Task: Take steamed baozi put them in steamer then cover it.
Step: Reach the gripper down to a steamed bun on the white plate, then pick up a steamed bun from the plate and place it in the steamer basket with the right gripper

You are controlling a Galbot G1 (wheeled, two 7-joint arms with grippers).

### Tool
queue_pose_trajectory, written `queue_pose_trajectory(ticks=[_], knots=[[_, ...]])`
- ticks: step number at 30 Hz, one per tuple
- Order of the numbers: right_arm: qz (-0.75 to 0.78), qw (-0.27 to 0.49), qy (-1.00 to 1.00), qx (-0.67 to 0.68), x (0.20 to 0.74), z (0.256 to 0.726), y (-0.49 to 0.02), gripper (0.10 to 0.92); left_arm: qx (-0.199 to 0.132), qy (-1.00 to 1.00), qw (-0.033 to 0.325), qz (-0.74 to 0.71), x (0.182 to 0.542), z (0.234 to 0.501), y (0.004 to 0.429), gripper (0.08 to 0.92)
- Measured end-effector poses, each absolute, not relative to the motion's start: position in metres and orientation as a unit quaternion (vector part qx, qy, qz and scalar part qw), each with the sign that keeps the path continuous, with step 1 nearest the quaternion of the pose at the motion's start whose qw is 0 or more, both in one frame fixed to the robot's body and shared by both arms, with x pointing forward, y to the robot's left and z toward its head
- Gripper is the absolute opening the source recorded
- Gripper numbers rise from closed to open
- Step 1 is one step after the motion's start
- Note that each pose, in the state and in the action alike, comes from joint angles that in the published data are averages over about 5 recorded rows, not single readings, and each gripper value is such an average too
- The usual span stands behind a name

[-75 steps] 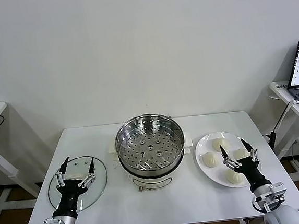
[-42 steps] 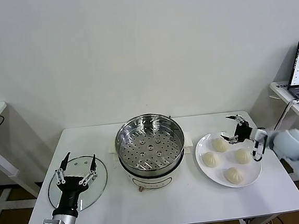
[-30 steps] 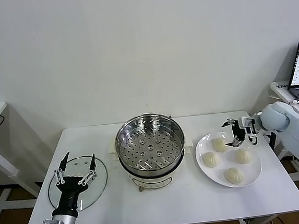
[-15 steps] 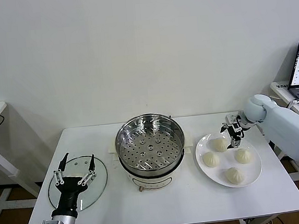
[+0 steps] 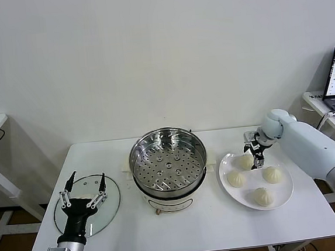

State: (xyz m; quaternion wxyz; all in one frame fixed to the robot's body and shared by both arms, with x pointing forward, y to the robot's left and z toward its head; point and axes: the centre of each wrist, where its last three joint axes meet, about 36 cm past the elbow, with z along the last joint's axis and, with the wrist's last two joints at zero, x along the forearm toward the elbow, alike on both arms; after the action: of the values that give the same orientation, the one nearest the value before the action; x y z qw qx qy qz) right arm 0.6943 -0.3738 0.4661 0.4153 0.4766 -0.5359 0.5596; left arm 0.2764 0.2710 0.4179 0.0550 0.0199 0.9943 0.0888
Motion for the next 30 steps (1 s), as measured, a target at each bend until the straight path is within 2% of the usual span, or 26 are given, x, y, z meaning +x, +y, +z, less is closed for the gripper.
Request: queue_pose_trajectory(ticks=[6, 11, 17, 24, 30], knots=[[0.562, 0.417, -0.531, 0.479, 0.695, 0.464, -0.372, 0.814, 0.018, 0.994, 0.055, 0.089, 0.276, 0.418, 0.271, 0.823], [0.564, 0.418, -0.528, 0.479, 0.695, 0.464, -0.372, 0.723, 0.016, 0.994, 0.056, 0.088, 0.276, 0.418, 0.271, 0.823], [0.566, 0.417, -0.526, 0.479, 0.694, 0.465, -0.375, 0.665, 0.013, 0.994, 0.057, 0.087, 0.276, 0.418, 0.271, 0.823], [0.567, 0.411, -0.526, 0.482, 0.691, 0.473, -0.378, 0.653, 0.012, 0.994, 0.059, 0.087, 0.276, 0.419, 0.27, 0.823], [0.576, 0.386, -0.528, 0.49, 0.687, 0.51, -0.385, 0.671, 0.014, 0.994, 0.059, 0.088, 0.275, 0.421, 0.269, 0.823]])
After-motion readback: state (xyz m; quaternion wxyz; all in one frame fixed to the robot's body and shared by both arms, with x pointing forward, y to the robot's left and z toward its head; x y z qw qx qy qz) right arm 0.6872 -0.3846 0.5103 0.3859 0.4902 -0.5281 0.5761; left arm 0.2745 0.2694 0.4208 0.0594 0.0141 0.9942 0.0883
